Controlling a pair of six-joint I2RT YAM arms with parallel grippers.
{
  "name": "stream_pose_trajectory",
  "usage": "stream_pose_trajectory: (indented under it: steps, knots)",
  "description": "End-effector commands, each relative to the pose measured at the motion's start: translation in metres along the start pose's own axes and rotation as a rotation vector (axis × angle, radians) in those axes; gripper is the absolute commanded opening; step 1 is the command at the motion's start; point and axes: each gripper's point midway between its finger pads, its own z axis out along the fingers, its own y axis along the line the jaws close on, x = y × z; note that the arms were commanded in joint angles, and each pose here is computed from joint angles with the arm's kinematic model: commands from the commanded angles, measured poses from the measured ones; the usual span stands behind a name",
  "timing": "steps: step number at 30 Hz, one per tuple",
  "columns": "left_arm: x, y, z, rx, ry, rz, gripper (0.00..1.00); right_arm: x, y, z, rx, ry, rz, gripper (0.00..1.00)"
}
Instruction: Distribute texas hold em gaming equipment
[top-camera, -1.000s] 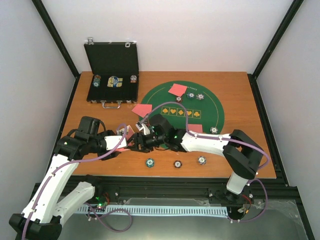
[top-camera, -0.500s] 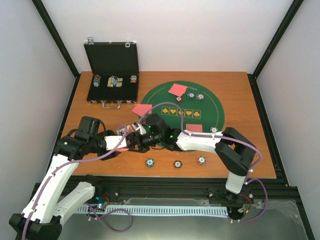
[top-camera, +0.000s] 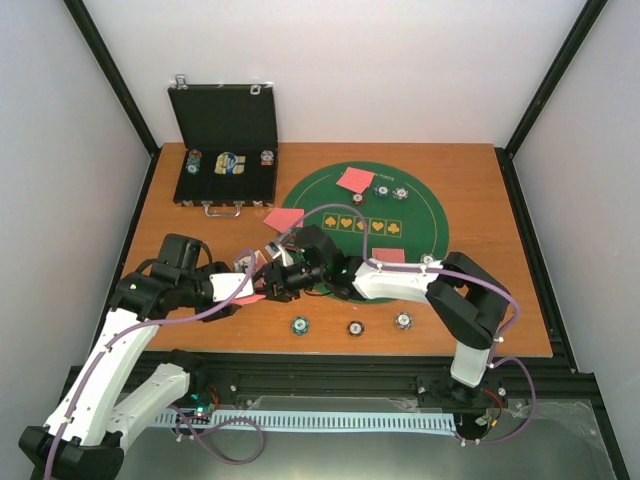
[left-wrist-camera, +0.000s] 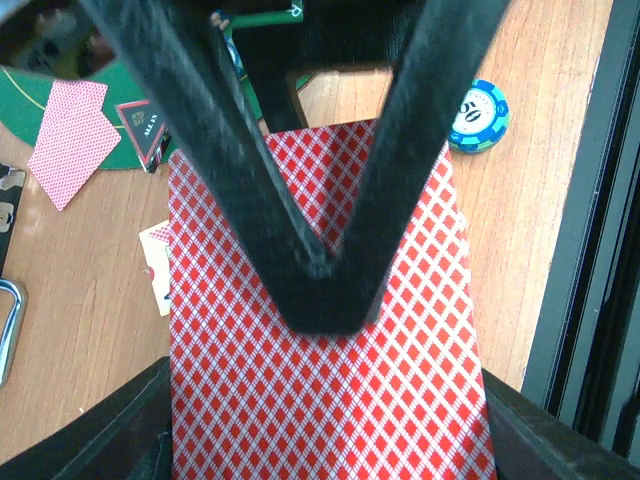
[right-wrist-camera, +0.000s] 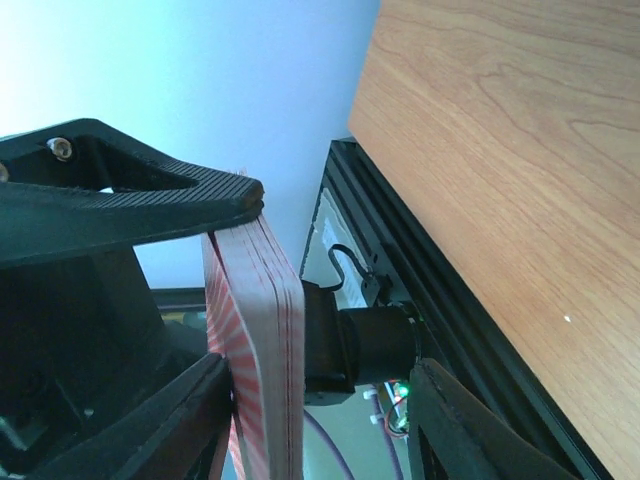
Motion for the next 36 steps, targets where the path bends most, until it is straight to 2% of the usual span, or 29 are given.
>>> stream_pose_trajectory:
  steps: [1,9,13,18,29,36]
  knots:
    - [-0.008,0.002,-0.008,-0.031,-0.037,0.051,0.38,0.001,-0.016,-0.021,0.078,-0.028,0.019,0.46]
    - [-0.009,0.002,-0.006,-0.025,-0.044,0.04,0.38,0.007,-0.015,-0.031,0.095,-0.034,0.024,0.27]
    - [-0.006,0.002,-0.005,-0.027,-0.032,0.049,0.38,0.004,-0.003,-0.035,0.086,-0.046,0.009,0.12]
    - [-0.001,0.001,-0.001,-0.028,-0.014,0.061,0.38,0.002,0.013,-0.042,0.078,-0.062,-0.012,0.03]
    - [0.003,0.001,0.003,-0.027,0.003,0.063,0.38,0.002,0.035,-0.06,0.057,-0.094,-0.049,0.03]
    - [0.004,0.001,0.003,-0.025,0.008,0.059,0.38,-0.017,0.025,-0.115,0.126,-0.159,-0.068,0.03]
